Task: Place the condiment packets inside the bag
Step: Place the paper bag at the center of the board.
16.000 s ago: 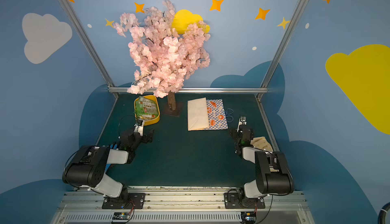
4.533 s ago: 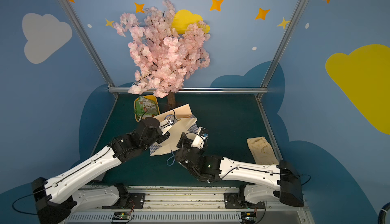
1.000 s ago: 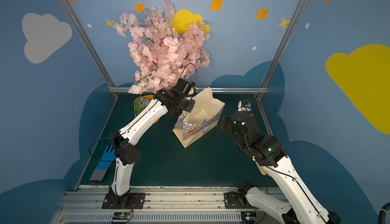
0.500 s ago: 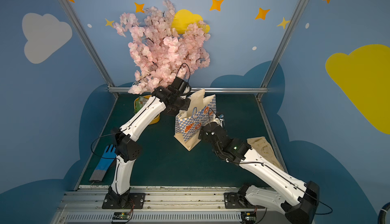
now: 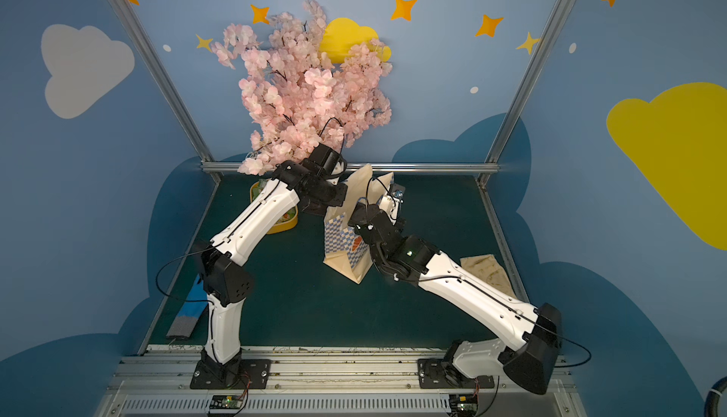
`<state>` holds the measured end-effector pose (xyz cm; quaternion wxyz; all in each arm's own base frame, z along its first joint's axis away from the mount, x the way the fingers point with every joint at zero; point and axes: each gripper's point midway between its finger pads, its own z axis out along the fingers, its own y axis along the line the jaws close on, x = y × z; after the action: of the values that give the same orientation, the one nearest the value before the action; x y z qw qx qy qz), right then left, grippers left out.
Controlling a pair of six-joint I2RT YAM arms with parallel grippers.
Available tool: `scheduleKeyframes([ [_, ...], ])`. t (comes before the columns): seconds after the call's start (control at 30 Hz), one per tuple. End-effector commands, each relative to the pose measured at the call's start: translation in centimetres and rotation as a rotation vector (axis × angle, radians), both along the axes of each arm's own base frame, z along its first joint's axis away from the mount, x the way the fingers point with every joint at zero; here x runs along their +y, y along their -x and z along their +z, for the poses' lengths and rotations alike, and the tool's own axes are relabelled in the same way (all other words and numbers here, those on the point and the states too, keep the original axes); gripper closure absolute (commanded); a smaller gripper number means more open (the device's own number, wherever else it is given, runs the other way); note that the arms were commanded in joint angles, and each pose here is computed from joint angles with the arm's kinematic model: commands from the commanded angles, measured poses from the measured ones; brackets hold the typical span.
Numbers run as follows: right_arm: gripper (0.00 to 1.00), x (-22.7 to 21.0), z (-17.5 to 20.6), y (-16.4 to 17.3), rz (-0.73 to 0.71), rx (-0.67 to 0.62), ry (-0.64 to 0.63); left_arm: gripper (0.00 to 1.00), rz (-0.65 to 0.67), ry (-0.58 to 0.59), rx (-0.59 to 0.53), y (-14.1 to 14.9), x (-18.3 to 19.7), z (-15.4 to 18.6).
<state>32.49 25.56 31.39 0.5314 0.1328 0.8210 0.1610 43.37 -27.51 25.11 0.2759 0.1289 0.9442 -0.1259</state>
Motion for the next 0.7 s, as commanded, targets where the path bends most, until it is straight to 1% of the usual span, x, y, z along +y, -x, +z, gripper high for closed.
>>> scheduleKeyframes([
  [0.0,0.08,-0.2,0.6,-1.1,-0.058,-0.008,0.020,0.97,-0.009,0.035,-0.019,0.6,0.1,1.6],
  [0.07,0.09,-0.7,0.2,-1.7,-0.082,0.000,0.062,0.97,-0.012,0.036,-0.016,0.7,0.1,1.6],
  [0.1,0.11,-1.2,-0.3,-2.0,-0.096,0.009,0.092,0.97,-0.011,0.036,-0.016,0.7,0.2,1.6],
  [0.17,0.20,-2.6,-1.1,-2.4,-0.122,0.027,0.125,0.97,-0.009,0.037,-0.015,0.8,0.4,1.6],
  [0.27,0.41,-4.9,-2.1,-2.7,-0.131,0.064,0.125,0.97,-0.001,0.039,-0.016,0.6,0.7,1.5],
  [0.37,0.62,-7.1,-2.1,-2.9,-0.141,0.072,0.122,0.97,0.001,0.043,-0.015,0.4,0.7,1.5],
  [0.5,0.80,-8.9,-1.9,-3.2,-0.134,0.083,0.112,0.96,-0.039,0.074,-0.004,0.6,-0.1,1.4],
  [0.57,0.84,-9.5,-2.0,-3.5,-0.116,0.092,0.094,0.92,-0.104,0.120,0.008,1.1,-1.4,1.6],
  [0.67,0.84,-10.0,-2.2,-4.3,-0.079,0.100,0.049,0.84,-0.182,0.149,0.012,1.6,-3.0,1.7],
])
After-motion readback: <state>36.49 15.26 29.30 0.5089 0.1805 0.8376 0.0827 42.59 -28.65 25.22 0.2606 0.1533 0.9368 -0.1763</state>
